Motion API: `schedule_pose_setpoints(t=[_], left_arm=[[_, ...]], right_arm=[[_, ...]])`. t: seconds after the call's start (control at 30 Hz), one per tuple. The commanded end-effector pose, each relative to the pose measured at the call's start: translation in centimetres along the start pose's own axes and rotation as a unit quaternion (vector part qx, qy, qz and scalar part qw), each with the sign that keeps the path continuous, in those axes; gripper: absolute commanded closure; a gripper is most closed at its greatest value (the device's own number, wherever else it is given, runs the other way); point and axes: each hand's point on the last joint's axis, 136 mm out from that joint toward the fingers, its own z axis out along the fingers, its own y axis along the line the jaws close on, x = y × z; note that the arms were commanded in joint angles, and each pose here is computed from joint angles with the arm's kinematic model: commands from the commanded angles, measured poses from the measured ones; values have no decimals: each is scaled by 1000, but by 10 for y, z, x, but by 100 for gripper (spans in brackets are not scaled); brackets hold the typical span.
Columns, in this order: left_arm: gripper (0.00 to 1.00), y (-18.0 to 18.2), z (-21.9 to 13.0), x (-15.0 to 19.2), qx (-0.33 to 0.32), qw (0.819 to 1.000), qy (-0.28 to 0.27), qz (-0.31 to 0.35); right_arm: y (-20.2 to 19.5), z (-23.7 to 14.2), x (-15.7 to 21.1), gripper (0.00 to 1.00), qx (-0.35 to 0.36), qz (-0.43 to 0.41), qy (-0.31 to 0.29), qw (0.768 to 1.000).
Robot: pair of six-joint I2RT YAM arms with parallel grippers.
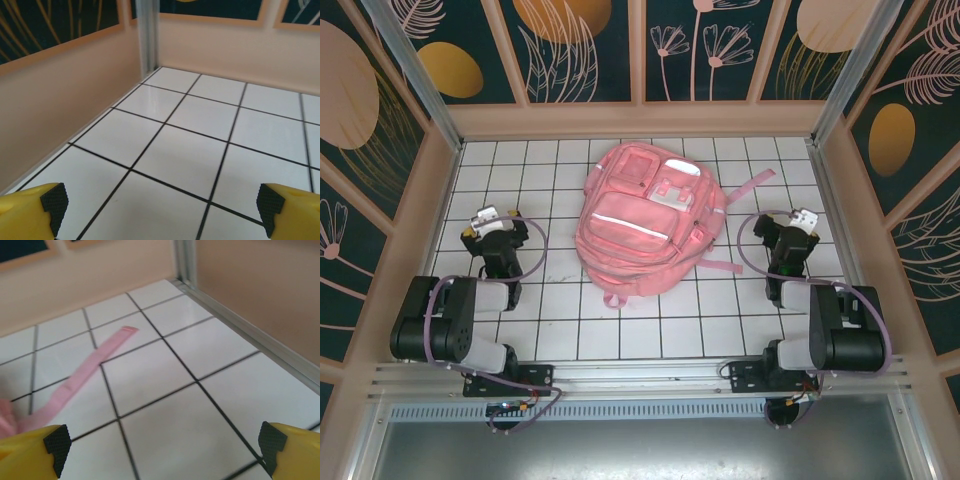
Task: Pack the student bag
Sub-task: Reset both arms
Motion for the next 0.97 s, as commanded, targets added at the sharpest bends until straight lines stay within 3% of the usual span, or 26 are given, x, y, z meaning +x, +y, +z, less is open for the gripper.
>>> schedule_pose_setpoints(t=[0.0, 0.2, 0.33, 0.93], left_arm=[[2, -27, -8, -11, 93, 995, -39, -1], [1, -28, -8, -8, 99, 994, -39, -1], [2, -27, -9, -10, 99, 994, -43, -1], [2, -27, -10, -10, 99, 994, -45, -1]], right_arm=[[18, -2, -15, 1, -59, -2, -29, 998], [21, 9, -11, 1, -67, -20, -32, 997], [38, -8, -2, 1, -113, -54, -74, 989], [35, -2, 0, 1, -98, -52, -58, 992]])
